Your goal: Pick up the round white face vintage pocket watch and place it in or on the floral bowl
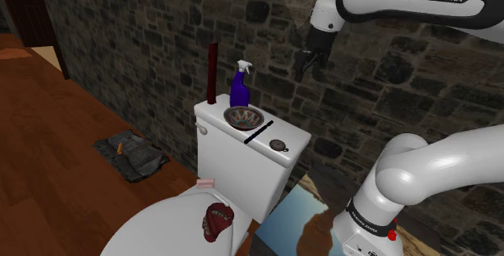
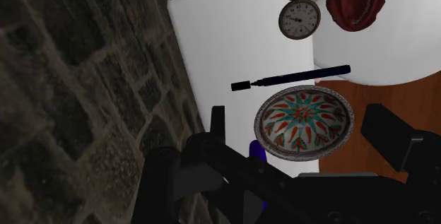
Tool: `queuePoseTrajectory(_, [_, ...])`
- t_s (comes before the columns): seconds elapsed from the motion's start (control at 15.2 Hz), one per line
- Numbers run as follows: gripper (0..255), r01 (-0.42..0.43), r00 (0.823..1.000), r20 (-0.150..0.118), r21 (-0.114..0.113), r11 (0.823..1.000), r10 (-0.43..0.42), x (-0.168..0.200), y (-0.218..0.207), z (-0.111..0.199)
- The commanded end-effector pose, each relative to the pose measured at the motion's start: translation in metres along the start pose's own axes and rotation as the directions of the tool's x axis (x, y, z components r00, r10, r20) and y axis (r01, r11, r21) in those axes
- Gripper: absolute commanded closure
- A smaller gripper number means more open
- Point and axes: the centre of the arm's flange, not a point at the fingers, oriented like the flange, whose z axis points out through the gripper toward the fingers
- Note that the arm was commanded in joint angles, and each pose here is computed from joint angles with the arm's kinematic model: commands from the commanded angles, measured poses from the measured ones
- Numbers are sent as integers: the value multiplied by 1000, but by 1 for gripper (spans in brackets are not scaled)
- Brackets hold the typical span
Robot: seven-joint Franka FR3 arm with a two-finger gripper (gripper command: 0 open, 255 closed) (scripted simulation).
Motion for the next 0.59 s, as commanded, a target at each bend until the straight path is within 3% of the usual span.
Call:
queuePoseTrajectory(0.0, [0, 0, 1000, 0, 0, 1000, 0, 0, 0, 0])
queuePoseTrajectory(0.53, [0, -33, 998, 61, 36, 999, 31, 0, -24, 101])
